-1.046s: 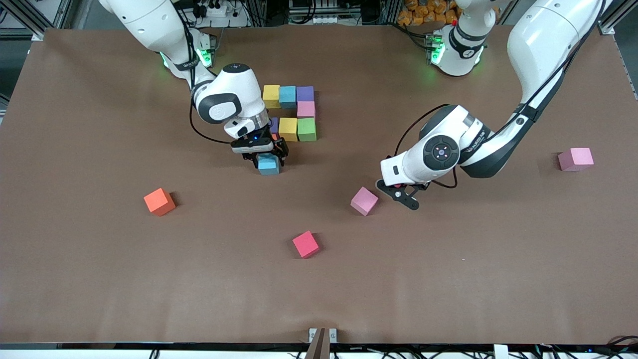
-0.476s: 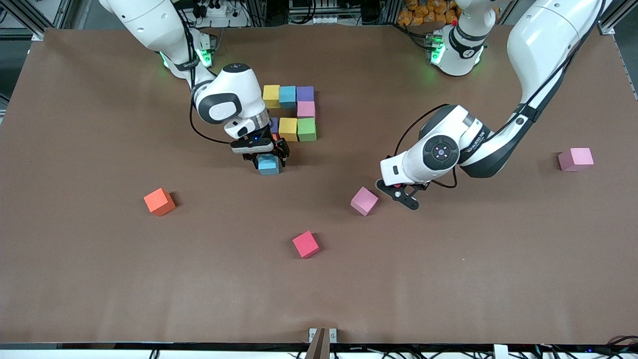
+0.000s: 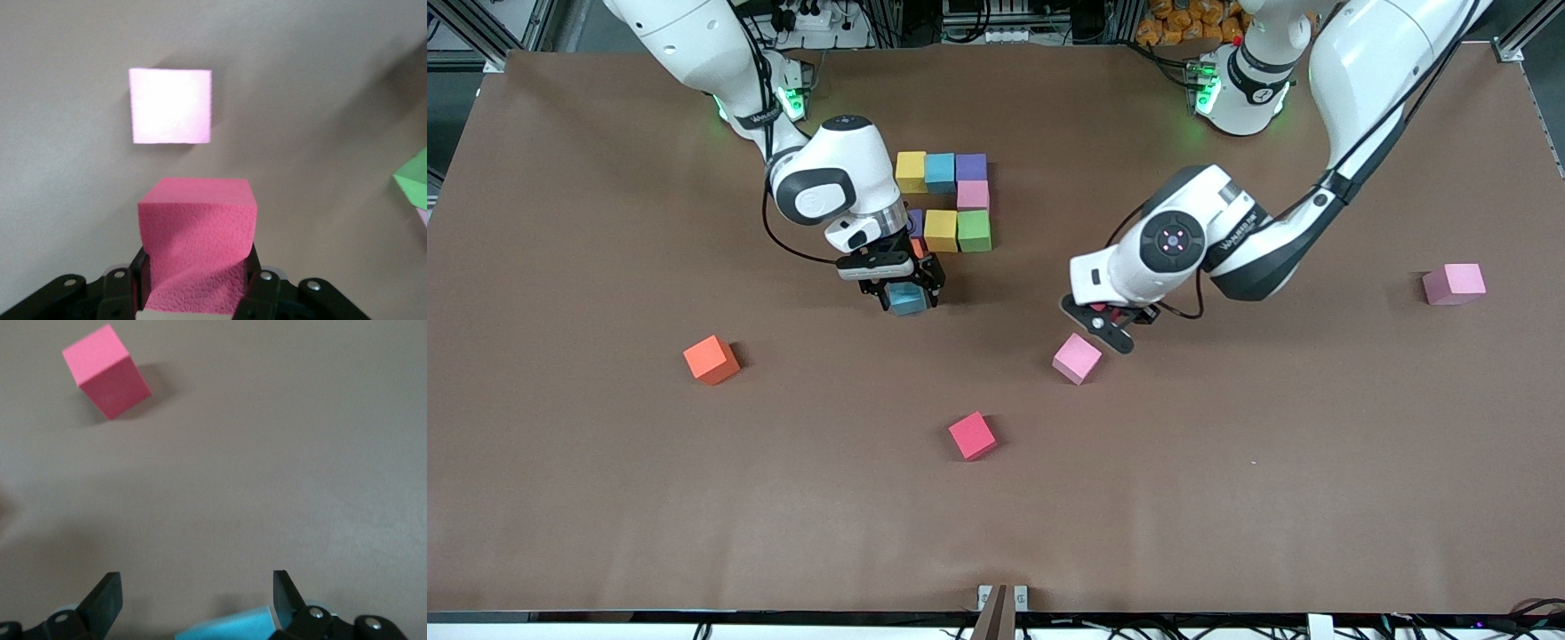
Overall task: Form number 2 with 11 blocks
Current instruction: 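Release blue and raise the right gripper while the left gripper carries pink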
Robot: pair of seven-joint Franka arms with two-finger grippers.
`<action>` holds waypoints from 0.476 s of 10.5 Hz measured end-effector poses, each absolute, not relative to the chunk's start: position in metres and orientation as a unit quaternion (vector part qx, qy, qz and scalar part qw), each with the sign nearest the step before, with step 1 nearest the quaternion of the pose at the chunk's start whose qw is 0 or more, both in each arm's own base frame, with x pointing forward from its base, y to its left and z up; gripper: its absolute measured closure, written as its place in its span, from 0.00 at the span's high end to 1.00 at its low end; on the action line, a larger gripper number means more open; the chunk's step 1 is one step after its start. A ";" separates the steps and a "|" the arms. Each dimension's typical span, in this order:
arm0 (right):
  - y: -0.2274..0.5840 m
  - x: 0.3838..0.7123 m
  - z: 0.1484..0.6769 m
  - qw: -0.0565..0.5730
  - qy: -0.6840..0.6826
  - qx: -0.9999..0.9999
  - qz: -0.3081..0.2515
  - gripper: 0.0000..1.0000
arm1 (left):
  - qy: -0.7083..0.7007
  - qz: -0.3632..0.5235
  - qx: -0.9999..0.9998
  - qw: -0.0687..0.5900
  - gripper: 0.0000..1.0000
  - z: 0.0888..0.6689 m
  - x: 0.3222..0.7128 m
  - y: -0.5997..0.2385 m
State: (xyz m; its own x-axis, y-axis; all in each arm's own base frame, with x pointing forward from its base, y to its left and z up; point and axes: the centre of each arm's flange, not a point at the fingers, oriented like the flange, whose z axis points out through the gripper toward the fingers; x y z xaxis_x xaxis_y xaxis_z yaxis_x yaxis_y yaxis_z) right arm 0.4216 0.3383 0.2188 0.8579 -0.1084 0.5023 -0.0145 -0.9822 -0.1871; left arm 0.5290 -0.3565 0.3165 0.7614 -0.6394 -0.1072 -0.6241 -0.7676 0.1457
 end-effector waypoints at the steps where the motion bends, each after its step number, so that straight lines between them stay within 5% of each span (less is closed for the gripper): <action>1: 0.335 0.430 0.223 0.088 0.034 -0.958 -0.270 1.00 | -0.348 -0.073 0.933 0.052 0.54 0.319 0.528 -0.361; 5: 0.307 0.465 0.233 0.078 0.051 -0.952 -0.290 1.00 | -0.413 -0.063 0.906 0.065 0.54 0.327 0.526 -0.369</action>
State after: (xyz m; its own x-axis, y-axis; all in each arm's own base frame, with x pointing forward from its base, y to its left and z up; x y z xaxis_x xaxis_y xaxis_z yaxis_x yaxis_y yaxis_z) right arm 0.4646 0.3070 0.2330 0.8261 -0.1422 0.5453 -0.0512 -0.9826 -0.1786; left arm 0.5256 -0.3693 0.3266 0.6508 -0.7569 -0.0608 -0.7403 -0.6502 0.1707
